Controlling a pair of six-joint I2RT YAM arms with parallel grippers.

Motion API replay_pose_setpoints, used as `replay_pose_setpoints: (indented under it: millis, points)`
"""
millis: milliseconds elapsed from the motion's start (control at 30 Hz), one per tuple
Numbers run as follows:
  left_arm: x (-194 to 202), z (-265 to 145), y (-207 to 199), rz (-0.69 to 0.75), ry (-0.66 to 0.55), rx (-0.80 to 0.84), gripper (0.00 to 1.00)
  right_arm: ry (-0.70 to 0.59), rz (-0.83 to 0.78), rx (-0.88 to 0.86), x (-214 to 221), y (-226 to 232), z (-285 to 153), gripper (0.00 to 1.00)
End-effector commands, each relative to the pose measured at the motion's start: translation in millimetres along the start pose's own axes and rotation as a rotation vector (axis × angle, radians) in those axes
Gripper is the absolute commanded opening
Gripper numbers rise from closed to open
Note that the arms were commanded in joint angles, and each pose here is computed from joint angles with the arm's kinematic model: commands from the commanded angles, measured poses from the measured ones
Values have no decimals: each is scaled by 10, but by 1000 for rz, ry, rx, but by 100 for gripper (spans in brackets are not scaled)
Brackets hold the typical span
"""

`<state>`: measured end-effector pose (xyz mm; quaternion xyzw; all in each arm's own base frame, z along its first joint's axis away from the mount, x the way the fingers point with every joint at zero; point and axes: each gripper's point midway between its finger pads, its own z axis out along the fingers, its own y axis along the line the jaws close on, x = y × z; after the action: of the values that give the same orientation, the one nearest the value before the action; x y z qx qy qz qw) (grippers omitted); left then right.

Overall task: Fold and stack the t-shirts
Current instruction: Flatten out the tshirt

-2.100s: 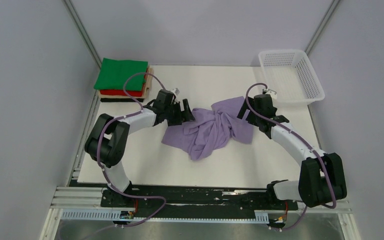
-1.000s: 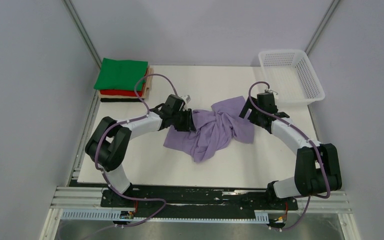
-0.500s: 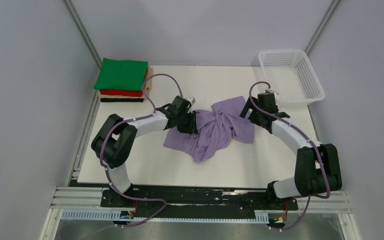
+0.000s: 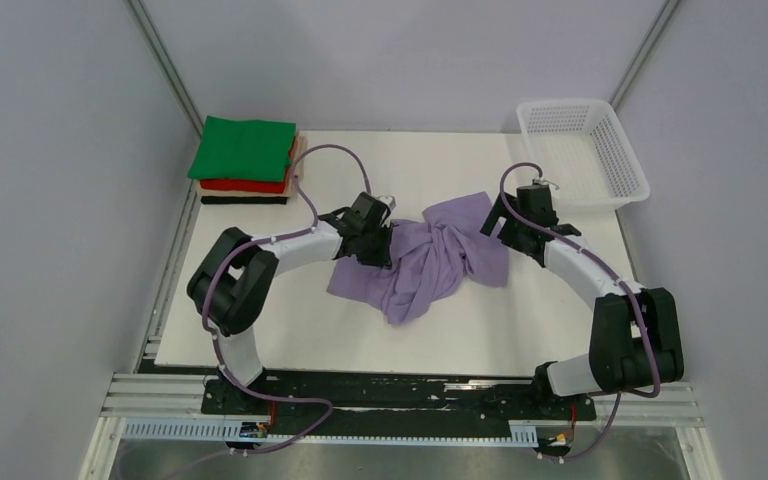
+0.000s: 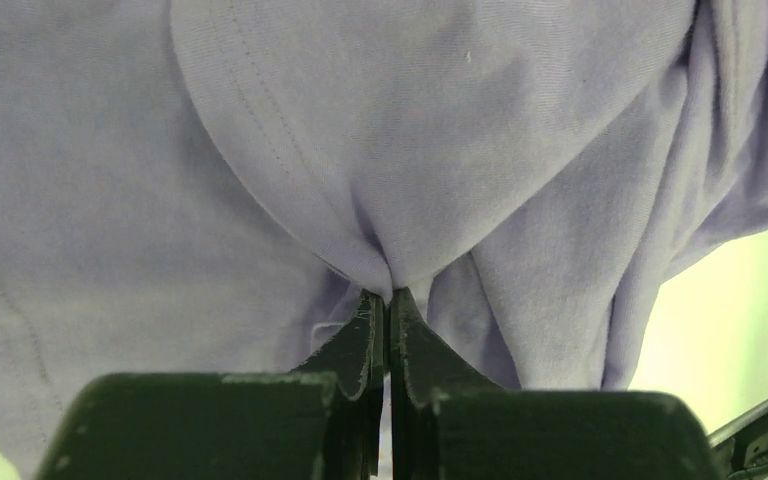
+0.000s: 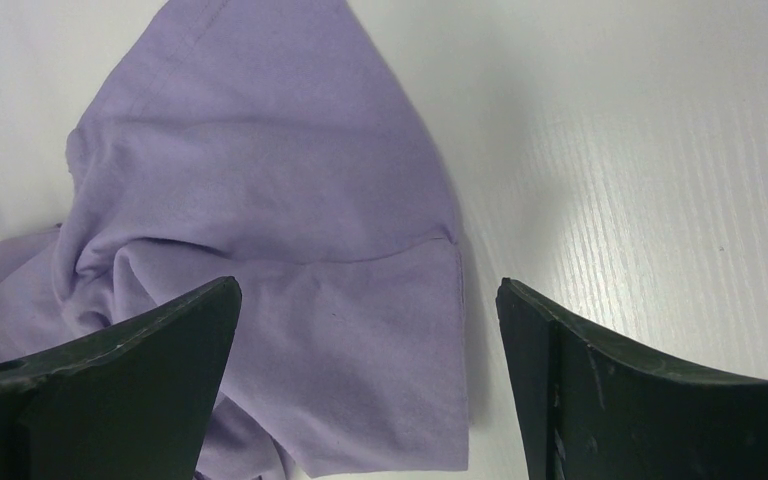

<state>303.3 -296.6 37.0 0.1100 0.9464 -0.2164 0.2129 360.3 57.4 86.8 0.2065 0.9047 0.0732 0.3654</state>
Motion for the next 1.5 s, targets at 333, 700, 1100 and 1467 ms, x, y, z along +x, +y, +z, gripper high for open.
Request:
replay_pose_setpoints:
  millis: [333, 700, 1100, 1467]
  points:
    - [-471, -1077, -20, 15, -337, -57, 0, 5, -61, 6, -427, 297, 551, 95]
    - [-491, -1135, 69, 11, -365, -102, 0, 144, -157, 29, -229, 541, 1163, 88]
    - [-480, -1072, 267, -25, -369, -204, 0, 231, -242, 148, 468, 456, 1139, 73]
    - [-750, -1538, 212, -16, -487, -229, 0, -67, -208, 181, -357, 616, 501, 0]
